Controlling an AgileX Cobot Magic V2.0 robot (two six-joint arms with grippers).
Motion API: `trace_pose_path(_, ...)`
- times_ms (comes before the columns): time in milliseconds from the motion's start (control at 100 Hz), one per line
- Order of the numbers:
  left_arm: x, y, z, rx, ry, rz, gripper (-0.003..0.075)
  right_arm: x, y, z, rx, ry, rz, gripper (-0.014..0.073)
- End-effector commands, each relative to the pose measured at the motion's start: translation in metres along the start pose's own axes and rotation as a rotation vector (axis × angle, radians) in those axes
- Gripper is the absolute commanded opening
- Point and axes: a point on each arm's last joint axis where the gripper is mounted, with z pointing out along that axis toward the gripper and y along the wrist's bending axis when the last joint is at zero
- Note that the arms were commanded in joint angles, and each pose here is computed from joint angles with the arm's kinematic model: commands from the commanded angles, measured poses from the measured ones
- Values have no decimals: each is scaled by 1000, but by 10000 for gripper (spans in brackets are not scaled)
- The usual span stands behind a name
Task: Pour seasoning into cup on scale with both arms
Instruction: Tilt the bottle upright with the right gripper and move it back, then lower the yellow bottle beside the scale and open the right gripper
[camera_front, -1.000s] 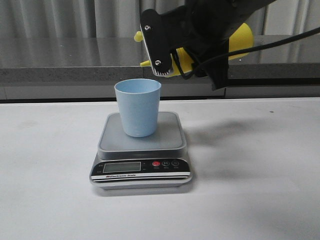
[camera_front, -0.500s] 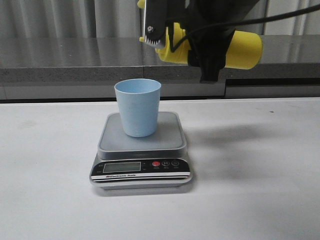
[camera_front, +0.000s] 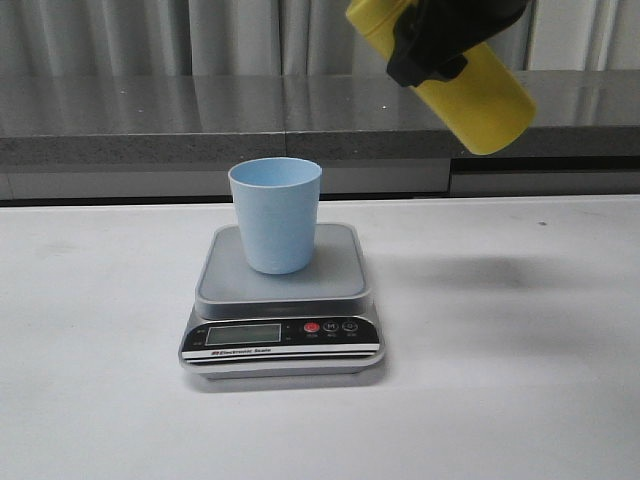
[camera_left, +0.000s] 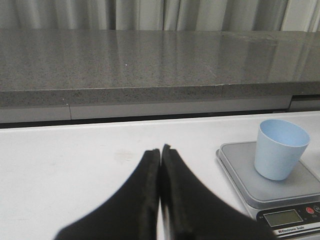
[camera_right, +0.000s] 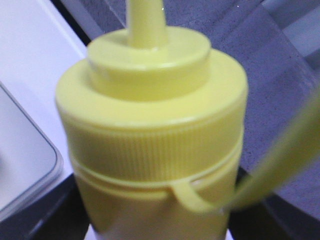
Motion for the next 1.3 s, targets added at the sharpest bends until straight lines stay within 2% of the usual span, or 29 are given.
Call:
trace_pose_path(0, -15, 0, -2, -8, -96, -14, -20, -17, -18, -23, 16, -181, 123, 202)
trace_pose_path(210, -15, 0, -2, -8, -96, -14, -20, 7, -26, -29, 18, -342, 352, 202)
trace_pose_path(370, -15, 0, -2, -8, -96, -14, -20, 31, -22, -33, 65, -457, 450, 202)
trace_pose_path(640, -15, 0, -2, -8, -96, -14, -20, 65, 0, -33, 74, -510, 505, 202)
trace_pose_path(1290, -15, 0, -2, -8, -96, -14, -20, 103, 27, 15, 20, -505, 551, 202)
